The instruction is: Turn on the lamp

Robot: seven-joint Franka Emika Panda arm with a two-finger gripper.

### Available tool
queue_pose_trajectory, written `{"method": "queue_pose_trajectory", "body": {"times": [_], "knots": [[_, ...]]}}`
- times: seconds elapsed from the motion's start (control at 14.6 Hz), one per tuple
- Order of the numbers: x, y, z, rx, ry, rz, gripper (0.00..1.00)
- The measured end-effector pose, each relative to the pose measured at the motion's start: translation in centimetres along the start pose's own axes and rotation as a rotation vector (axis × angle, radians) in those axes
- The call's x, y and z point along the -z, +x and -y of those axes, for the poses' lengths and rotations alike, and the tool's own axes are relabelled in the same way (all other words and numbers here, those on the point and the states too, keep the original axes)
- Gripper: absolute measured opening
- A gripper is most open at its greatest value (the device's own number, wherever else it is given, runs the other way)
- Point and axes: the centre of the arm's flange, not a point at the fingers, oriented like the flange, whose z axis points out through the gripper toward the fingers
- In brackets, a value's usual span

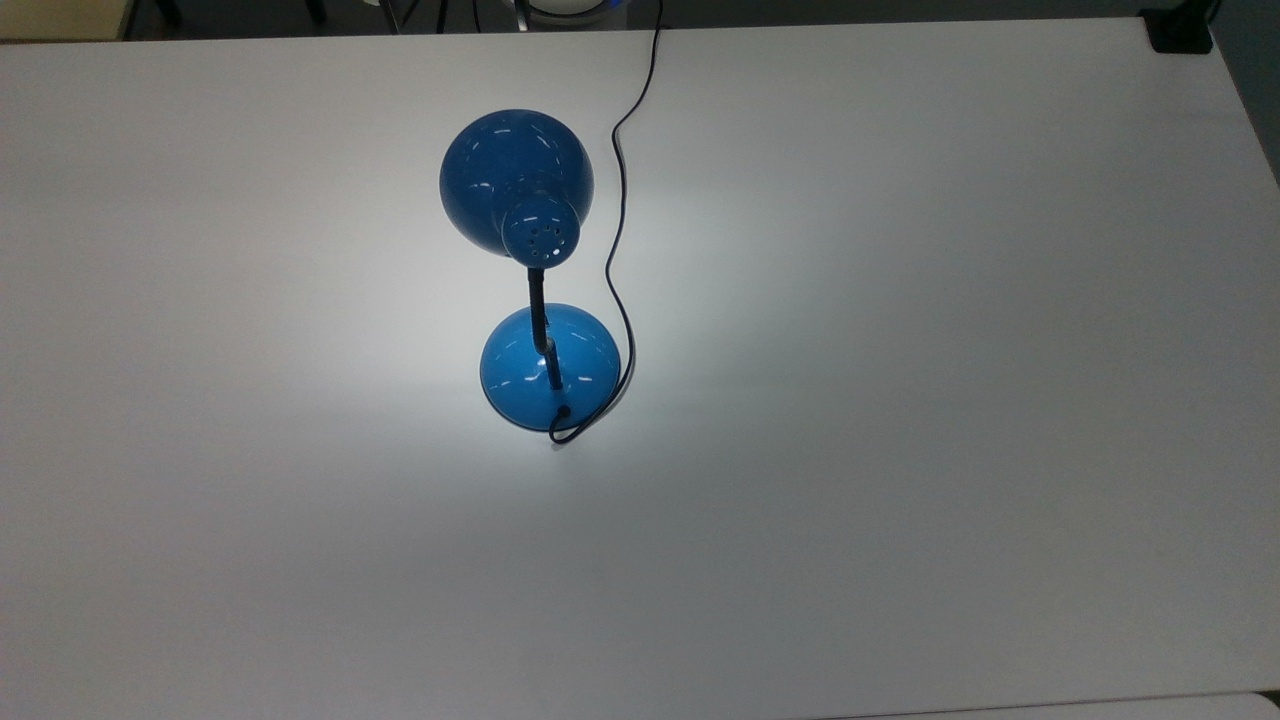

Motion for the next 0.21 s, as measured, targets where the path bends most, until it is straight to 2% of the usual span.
{"method": "queue_pose_trajectory", "body": {"times": [0.21], "knots": [[-0.02, 0.04, -0.01, 0.000, 0.000, 0.000, 1.00]]}}
